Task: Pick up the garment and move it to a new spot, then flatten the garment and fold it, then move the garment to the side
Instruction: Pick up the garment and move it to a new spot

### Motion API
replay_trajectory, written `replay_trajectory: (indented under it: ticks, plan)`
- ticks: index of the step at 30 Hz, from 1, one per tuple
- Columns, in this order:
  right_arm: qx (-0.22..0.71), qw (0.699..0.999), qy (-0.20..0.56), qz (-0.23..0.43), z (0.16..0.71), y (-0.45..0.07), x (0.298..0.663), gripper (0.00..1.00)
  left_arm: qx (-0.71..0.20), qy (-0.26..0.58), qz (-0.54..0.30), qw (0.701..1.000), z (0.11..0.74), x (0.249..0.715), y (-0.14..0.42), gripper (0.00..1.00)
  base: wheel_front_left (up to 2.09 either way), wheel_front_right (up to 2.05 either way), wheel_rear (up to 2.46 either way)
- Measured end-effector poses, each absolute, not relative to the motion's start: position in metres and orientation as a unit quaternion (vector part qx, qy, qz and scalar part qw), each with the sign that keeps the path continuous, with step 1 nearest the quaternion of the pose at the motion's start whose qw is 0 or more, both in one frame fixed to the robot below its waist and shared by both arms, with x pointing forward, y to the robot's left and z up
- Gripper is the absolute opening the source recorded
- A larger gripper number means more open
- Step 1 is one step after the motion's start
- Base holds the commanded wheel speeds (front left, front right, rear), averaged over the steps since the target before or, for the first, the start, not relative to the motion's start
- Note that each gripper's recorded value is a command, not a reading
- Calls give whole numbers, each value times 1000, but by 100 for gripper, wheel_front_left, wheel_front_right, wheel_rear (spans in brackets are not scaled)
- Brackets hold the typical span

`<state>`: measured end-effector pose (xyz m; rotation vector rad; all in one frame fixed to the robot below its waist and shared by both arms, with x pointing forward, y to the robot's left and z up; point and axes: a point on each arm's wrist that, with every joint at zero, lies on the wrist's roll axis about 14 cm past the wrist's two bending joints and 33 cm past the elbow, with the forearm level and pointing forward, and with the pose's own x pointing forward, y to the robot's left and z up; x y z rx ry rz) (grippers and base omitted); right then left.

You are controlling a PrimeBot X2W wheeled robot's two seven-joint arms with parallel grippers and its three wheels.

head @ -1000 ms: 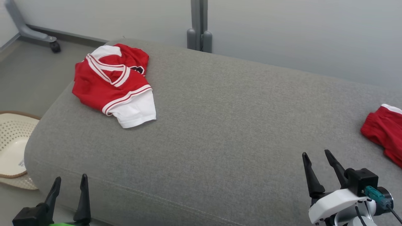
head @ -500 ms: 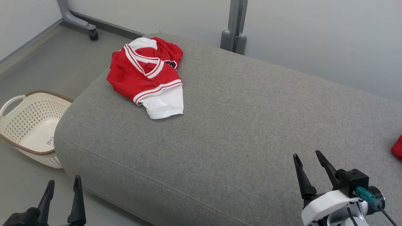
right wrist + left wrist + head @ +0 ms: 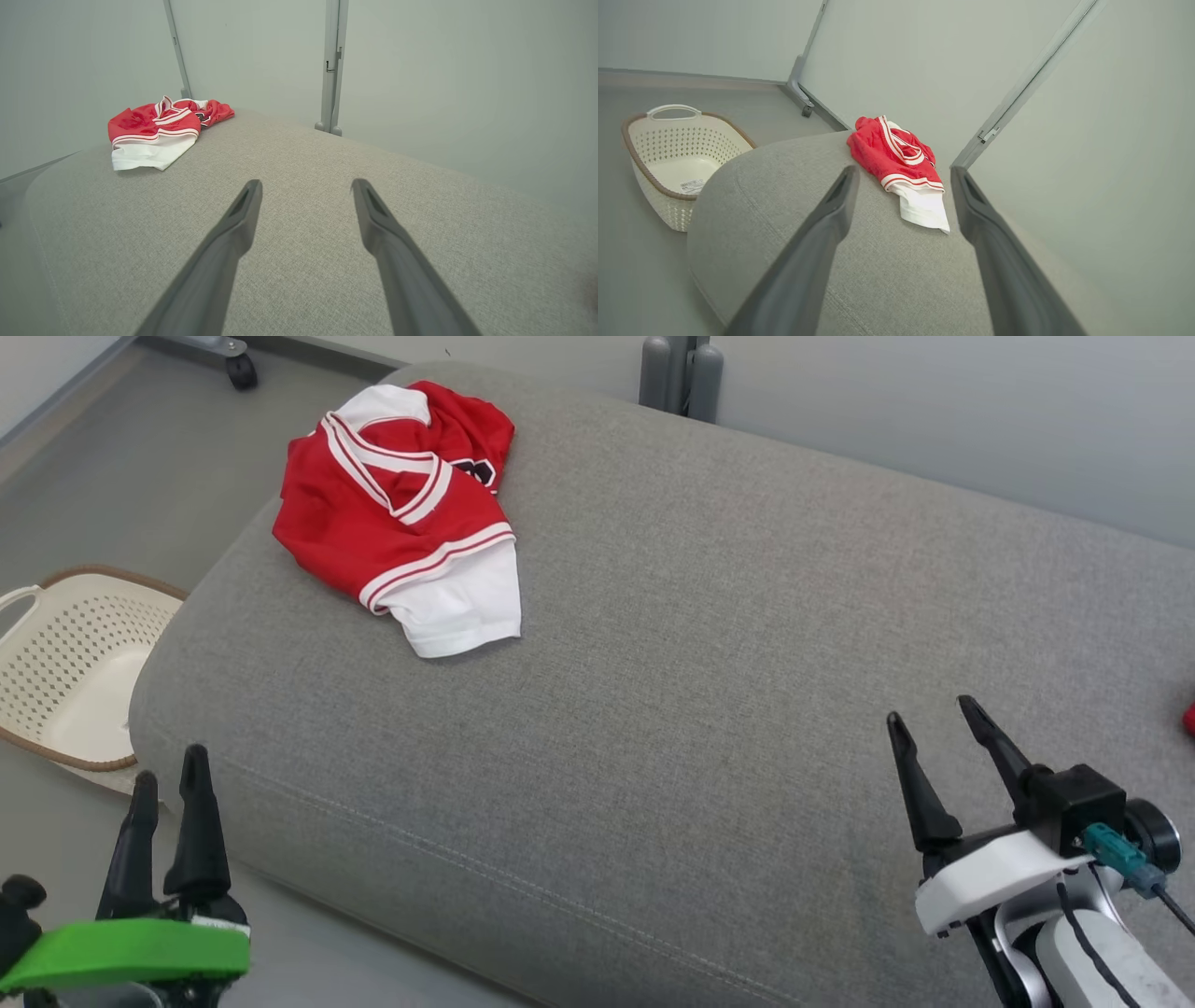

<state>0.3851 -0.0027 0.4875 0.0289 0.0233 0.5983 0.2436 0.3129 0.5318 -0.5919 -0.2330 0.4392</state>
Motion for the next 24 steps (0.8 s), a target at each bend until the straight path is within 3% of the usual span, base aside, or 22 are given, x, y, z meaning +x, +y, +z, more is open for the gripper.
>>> replay_trajectory:
  ticks: [8, 13, 24]
  plan:
    - [2, 953, -18, 302, 502, 1, 417, 100, -474, -144, 187, 848, 551, 297, 334, 100, 0, 0, 0]
    - [-8, 954, -8, 300, 492, -2, 434, 100, -570, -106, 212, 787, 531, 331, 364, 100, 0, 0, 0]
    - [-24, 960, 6, 279, 476, -22, 464, 100, -603, -15, 226, 765, 503, 398, 403, 100, 0, 0, 0]
